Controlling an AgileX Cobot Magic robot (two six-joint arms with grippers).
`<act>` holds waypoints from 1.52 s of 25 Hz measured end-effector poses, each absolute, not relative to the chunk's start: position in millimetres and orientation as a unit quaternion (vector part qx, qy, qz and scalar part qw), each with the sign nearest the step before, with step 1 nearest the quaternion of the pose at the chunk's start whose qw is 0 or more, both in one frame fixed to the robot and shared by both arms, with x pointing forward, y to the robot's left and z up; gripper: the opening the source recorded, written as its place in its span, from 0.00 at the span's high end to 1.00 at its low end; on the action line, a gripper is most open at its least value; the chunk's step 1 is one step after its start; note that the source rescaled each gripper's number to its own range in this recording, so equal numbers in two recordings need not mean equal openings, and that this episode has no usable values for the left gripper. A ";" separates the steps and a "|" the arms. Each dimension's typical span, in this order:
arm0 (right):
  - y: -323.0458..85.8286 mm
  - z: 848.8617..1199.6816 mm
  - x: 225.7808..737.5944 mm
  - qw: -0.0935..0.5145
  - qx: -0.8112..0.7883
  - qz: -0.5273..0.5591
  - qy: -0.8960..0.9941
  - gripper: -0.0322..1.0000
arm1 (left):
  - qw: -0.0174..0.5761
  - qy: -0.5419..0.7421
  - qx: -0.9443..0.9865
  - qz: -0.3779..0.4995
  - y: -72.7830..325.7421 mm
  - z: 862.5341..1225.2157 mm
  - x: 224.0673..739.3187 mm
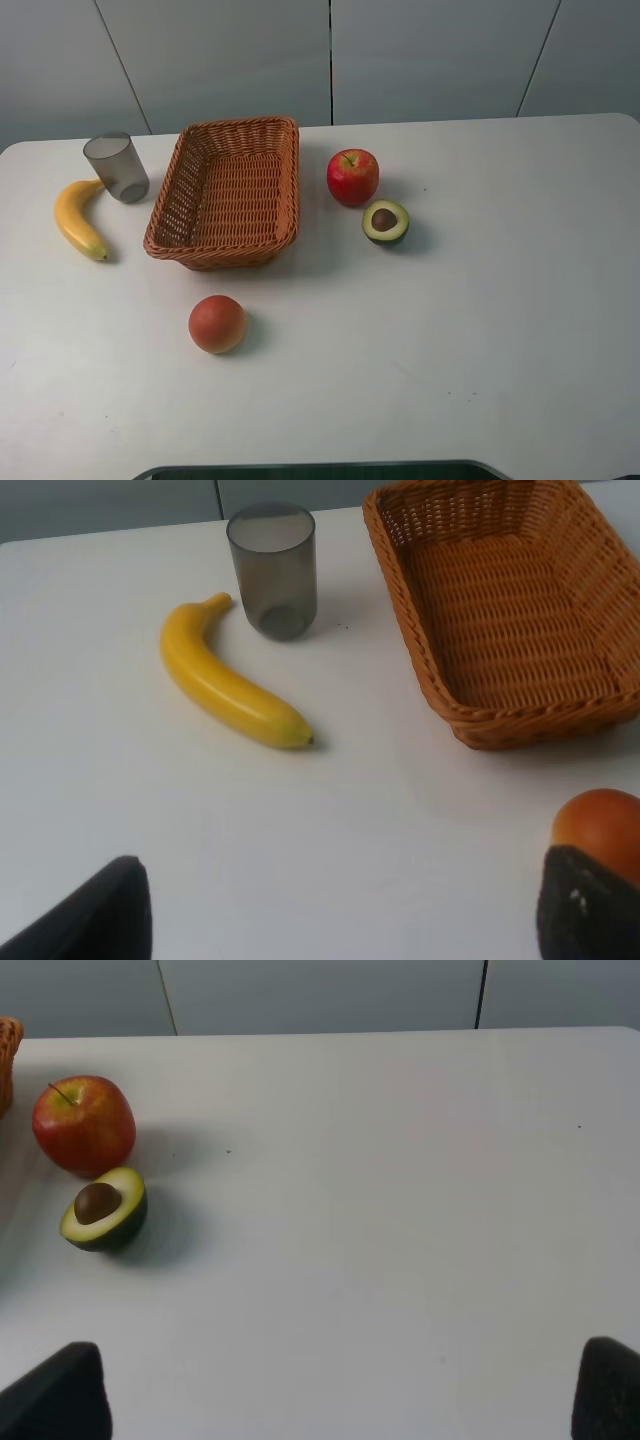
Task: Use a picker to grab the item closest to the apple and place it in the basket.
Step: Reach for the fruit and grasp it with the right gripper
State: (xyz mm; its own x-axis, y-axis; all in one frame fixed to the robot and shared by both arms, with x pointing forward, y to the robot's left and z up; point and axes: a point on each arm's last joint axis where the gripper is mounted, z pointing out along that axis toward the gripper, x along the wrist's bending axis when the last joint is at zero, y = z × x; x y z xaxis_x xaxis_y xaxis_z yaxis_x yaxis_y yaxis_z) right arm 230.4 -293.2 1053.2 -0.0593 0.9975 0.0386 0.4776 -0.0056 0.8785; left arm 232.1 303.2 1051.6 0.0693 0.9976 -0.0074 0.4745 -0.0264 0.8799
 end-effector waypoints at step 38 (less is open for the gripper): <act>-293.2 1053.2 230.4 0.339 0.596 0.384 0.618 0.00 | 0.377 0.587 0.627 0.347 303.2 1051.6 232.1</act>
